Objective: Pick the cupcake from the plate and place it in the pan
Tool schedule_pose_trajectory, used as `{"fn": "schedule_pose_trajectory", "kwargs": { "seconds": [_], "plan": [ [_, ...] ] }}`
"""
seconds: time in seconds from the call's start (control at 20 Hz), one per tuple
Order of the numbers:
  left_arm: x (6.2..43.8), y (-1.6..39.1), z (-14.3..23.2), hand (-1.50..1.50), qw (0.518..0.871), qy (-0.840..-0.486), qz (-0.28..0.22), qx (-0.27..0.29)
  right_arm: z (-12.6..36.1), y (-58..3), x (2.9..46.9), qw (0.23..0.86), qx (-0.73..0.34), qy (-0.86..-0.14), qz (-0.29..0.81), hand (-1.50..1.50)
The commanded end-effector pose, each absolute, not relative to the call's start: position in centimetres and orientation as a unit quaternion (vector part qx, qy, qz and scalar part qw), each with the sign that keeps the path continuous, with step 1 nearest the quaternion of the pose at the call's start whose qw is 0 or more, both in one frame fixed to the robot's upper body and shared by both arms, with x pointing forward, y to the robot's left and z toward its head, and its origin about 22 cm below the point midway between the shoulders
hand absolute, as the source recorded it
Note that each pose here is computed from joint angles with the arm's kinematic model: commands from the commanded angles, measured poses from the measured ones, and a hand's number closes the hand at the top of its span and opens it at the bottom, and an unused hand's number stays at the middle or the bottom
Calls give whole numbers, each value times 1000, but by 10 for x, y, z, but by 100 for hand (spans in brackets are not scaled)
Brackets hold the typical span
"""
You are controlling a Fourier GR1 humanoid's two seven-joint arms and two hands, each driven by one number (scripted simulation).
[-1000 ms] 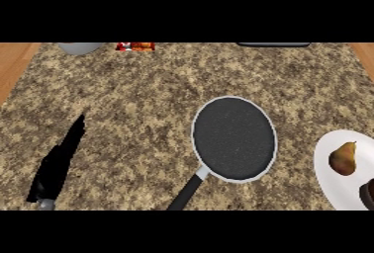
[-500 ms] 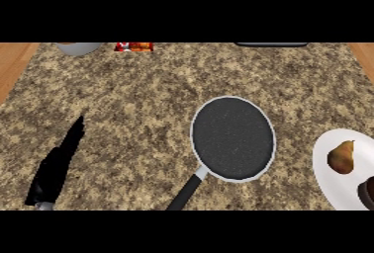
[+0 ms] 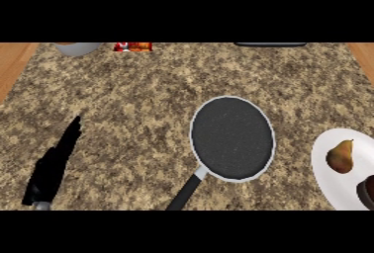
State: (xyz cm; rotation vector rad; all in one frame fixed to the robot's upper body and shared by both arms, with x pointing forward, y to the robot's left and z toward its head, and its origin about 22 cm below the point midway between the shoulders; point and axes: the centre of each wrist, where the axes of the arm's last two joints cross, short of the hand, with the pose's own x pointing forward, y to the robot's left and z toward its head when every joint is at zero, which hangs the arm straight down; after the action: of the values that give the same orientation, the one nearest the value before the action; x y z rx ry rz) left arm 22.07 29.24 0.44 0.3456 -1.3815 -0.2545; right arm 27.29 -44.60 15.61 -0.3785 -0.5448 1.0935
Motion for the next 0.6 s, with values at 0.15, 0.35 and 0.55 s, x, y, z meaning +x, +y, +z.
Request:
{"fn": "schedule_pose_trajectory", "kwargs": {
  "seconds": [0.15,0.35,0.55],
  "plan": [
    [225,268,2,0,747,-636,-117,151,141,-425,269,801,-155,-217,537,-150],
    [211,277,-3,0,746,-636,-120,156,143,-431,266,793,-181,-197,547,-150],
    [212,278,11,0,753,-629,-123,146,109,-425,270,801,-183,-170,543,-150]
  ]
}}
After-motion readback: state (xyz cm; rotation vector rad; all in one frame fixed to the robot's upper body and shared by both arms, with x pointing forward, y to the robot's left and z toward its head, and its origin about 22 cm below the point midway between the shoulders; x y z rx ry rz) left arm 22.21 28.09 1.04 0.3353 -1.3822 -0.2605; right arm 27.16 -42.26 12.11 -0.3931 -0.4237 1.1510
